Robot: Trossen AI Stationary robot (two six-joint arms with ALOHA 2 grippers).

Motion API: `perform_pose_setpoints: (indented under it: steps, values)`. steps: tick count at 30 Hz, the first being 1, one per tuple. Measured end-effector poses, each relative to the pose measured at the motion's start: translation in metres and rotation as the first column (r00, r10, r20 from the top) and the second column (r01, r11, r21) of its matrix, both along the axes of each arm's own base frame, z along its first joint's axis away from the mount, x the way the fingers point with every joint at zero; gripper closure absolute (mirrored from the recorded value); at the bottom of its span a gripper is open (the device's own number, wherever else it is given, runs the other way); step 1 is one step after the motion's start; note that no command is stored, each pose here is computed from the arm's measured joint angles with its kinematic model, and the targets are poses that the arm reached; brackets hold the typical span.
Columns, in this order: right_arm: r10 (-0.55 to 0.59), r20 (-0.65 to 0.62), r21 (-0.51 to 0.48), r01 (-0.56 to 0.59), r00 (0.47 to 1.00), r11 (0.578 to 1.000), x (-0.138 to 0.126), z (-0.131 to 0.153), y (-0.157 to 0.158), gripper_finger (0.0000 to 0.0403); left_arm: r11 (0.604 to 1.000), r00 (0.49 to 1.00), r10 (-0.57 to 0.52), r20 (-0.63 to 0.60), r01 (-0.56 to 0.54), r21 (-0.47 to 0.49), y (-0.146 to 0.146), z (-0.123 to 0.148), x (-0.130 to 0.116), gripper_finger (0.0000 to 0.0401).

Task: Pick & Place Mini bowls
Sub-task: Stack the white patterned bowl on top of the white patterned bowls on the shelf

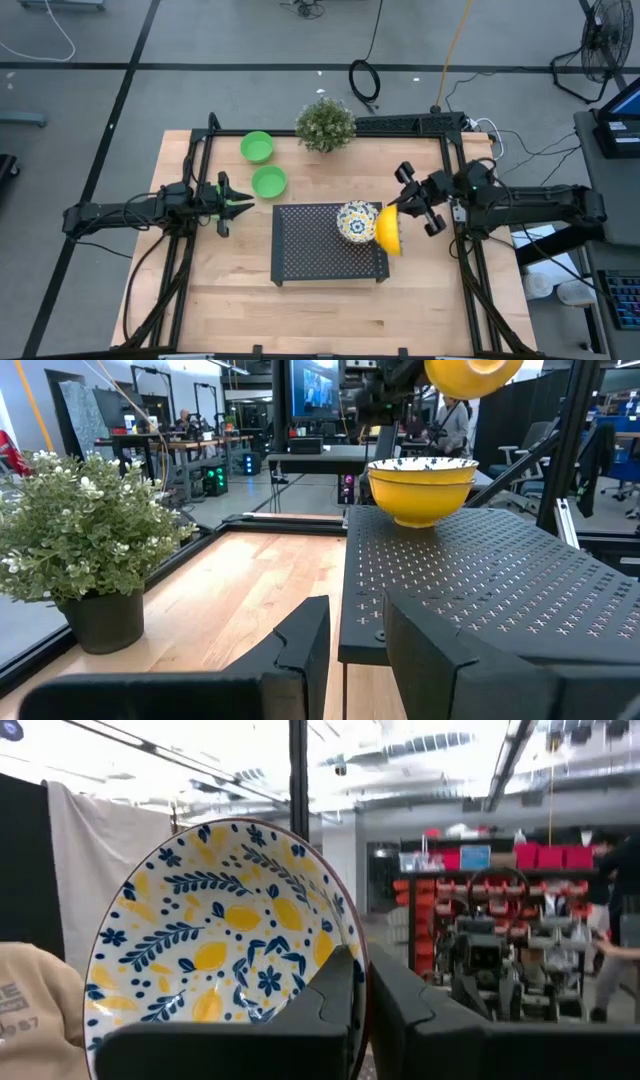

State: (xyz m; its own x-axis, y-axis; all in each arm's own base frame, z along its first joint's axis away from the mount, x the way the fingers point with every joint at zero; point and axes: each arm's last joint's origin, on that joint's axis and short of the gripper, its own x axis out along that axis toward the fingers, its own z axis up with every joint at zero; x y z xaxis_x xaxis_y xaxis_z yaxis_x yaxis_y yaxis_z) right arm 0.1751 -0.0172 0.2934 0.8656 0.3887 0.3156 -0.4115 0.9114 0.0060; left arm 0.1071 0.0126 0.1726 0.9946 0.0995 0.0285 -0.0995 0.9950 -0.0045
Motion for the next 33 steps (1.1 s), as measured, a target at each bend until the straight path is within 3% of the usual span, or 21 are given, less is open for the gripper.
perform_pose_setpoints:
  steps: [11,19,23,28,33]
  values:
    - [-0.013,-0.221,-0.002,0.013,0.975,1.0,0.049,0.041,-0.009,0.0398,1.0,1.0,0.0,0.0,0.0,0.0,0.0,0.0,0.0,0.0302]
    - [-0.017,-0.394,-0.007,0.015,0.919,1.0,0.082,0.074,-0.015,0.0399,1.0,1.0,0.0,0.0,0.0,0.0,0.0,0.0,0.0,0.0302]
    - [-0.108,-0.495,-0.044,0.098,0.862,0.994,0.093,0.084,-0.016,0.0399,1.0,1.0,0.0,0.0,0.0,0.0,0.0,0.0,0.0,0.0302]
    - [-0.372,-0.612,-0.222,0.299,0.698,0.928,0.098,0.086,-0.015,0.0399,1.0,1.0,0.0,0.0,0.0,0.0,0.0,0.0,0.0,0.0302]
    - [-0.378,-0.665,-0.242,0.293,0.644,0.925,0.096,0.082,-0.014,0.0399,1.0,1.0,0.0,0.0,0.0,0.0,0.0,0.0,0.0,0.0302]
